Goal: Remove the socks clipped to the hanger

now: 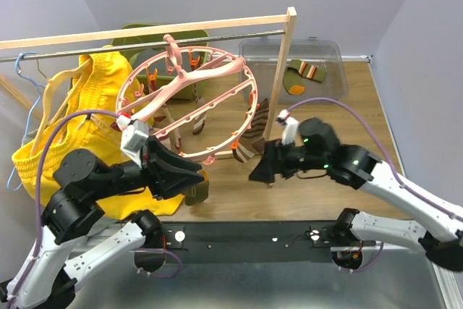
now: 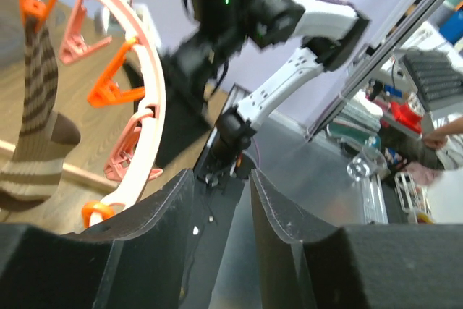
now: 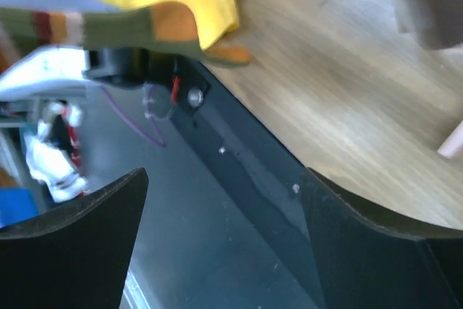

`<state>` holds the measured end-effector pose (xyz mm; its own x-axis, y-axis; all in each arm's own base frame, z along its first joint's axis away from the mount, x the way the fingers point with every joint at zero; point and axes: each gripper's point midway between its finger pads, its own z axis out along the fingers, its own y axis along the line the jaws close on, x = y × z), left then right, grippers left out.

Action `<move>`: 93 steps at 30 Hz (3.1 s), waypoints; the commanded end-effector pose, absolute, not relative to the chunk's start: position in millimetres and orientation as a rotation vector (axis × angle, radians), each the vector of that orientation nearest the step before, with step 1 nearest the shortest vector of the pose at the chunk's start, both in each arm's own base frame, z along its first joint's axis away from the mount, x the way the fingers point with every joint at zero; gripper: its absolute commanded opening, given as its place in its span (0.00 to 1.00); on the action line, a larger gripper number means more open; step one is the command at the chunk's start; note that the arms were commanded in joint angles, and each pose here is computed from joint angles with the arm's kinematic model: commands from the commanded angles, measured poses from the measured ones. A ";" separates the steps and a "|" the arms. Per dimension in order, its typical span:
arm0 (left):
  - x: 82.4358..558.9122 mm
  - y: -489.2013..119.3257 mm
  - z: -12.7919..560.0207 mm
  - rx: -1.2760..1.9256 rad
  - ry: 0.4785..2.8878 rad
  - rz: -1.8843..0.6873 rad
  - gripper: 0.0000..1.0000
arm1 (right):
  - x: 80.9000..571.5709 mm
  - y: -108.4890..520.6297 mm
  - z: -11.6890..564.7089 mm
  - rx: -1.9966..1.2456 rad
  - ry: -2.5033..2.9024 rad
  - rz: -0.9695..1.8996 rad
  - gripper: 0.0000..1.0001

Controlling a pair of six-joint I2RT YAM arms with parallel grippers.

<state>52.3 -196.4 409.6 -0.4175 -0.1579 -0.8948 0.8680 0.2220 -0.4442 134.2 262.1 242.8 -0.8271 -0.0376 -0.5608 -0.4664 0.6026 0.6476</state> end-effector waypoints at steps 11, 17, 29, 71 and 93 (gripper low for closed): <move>38.6 -159.6 464.5 0.569 1.339 -1.317 0.43 | 55.3 411.9 289.3 -0.593 1.876 1.062 0.98; 48.6 -138.0 466.2 0.461 1.346 -1.209 0.41 | 66.2 436.8 306.8 -0.486 1.794 0.918 1.00; 53.6 -144.4 439.9 0.461 1.445 -1.210 0.41 | 82.7 435.2 324.2 -0.334 1.750 0.851 0.52; -6.7 -174.2 404.6 0.806 1.382 -1.539 0.81 | 14.8 419.5 460.0 -0.369 1.649 1.553 0.03; 7.6 -185.4 380.0 0.800 1.478 -1.524 0.00 | 10.8 413.7 407.1 -0.341 1.823 1.530 0.43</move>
<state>4.6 -182.7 381.8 -0.4361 -0.1546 -0.8865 0.8930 0.0474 -0.4475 9.8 425.4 423.4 -0.6742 0.2671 -0.6885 -0.6579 0.2063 0.7243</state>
